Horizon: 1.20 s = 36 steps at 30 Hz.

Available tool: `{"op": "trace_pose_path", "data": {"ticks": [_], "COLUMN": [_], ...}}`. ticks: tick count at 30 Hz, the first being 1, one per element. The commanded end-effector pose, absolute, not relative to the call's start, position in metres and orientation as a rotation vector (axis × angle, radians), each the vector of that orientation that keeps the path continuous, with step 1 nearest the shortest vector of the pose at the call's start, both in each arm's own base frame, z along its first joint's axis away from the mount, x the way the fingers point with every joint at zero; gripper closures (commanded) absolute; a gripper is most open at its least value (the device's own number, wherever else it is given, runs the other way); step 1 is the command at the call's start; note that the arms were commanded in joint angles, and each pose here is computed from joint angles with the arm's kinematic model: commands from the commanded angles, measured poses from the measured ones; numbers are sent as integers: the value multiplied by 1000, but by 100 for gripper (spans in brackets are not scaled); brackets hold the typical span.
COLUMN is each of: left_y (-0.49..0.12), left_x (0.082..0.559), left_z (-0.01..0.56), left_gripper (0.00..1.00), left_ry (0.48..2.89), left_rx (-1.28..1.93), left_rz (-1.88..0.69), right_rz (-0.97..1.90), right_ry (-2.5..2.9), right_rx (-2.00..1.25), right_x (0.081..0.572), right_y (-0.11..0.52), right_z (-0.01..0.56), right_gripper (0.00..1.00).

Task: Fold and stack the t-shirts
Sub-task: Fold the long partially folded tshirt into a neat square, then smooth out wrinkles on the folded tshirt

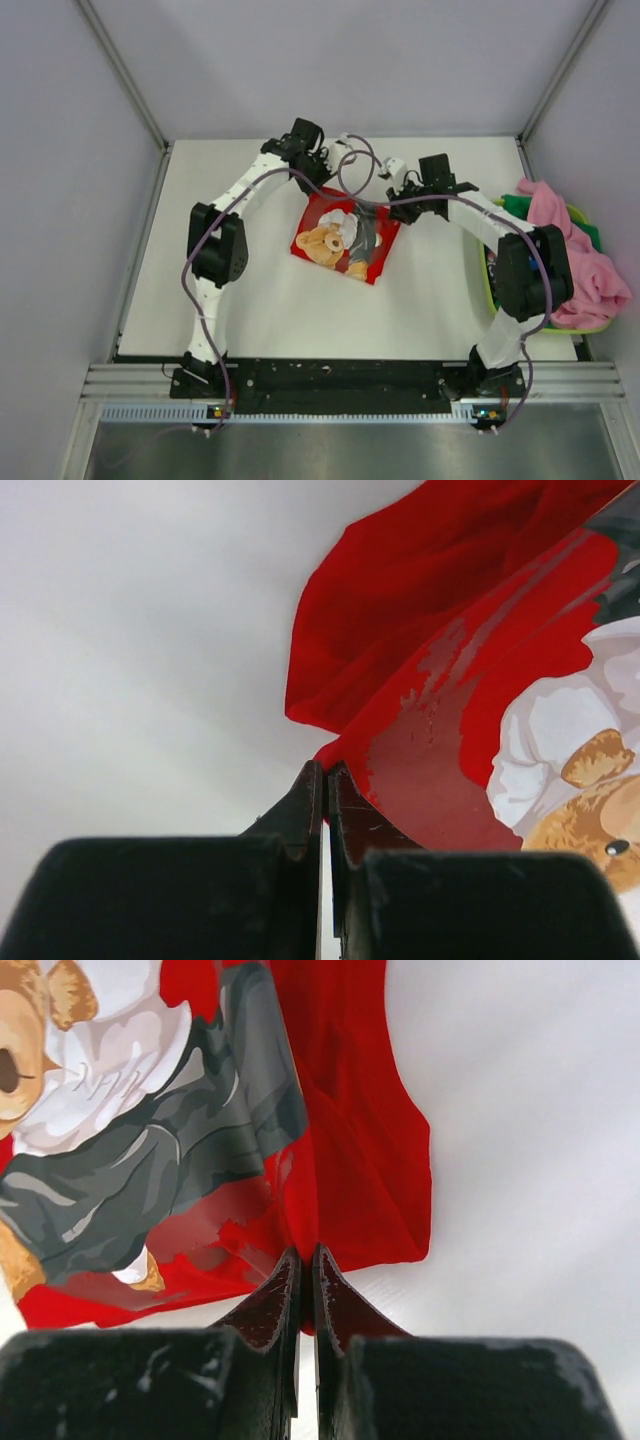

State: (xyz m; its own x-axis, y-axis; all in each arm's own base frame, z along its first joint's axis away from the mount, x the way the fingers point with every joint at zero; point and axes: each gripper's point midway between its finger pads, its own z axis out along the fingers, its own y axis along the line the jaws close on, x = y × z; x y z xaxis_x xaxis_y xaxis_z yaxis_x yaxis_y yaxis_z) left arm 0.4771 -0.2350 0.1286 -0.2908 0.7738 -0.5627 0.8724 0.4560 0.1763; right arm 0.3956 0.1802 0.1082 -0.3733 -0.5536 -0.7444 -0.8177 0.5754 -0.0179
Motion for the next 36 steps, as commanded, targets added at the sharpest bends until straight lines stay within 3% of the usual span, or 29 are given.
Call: {"op": "trace_pose_path", "data": {"ticks": [1,5,8,10,13,15,19,25,29,36], "left_y": [-238,-251,-248,-249,-244,-241,-239,-261,-279,-275], "left_x": [538,561,580,592,608,608,576,502,460,445], "left_z": [149,136,134,132,141,156,175,177,141,75], "left_gripper": [100,92,70,55,44,43,43,50,57,62], "left_ry": [1999,1979,1976,1963,1962,1969,2004,2049,2123,2342], "left_rx": [1208,1115,1012,973,919,900,900,1007,1114,1087], "left_rz": [4,50,106,132,183,159,30,-288,-452,-497], "right_rz": [349,239,159,41,-44,-40,107,471,756,518], "right_ry": [2139,2205,2251,2272,2285,2306,2286,2299,2307,2497], "right_rx": [-922,-797,-718,-564,-390,-280,-180,-202,-245,77], "right_x": [439,466,483,504,533,540,519,450,427,444], "right_y": [158,143,131,113,95,87,100,162,210,152], "right_z": [105,88,74,74,83,100,147,145,119,57], "right_gripper": [100,96,94,75,68,58,55,67,74,89]}}
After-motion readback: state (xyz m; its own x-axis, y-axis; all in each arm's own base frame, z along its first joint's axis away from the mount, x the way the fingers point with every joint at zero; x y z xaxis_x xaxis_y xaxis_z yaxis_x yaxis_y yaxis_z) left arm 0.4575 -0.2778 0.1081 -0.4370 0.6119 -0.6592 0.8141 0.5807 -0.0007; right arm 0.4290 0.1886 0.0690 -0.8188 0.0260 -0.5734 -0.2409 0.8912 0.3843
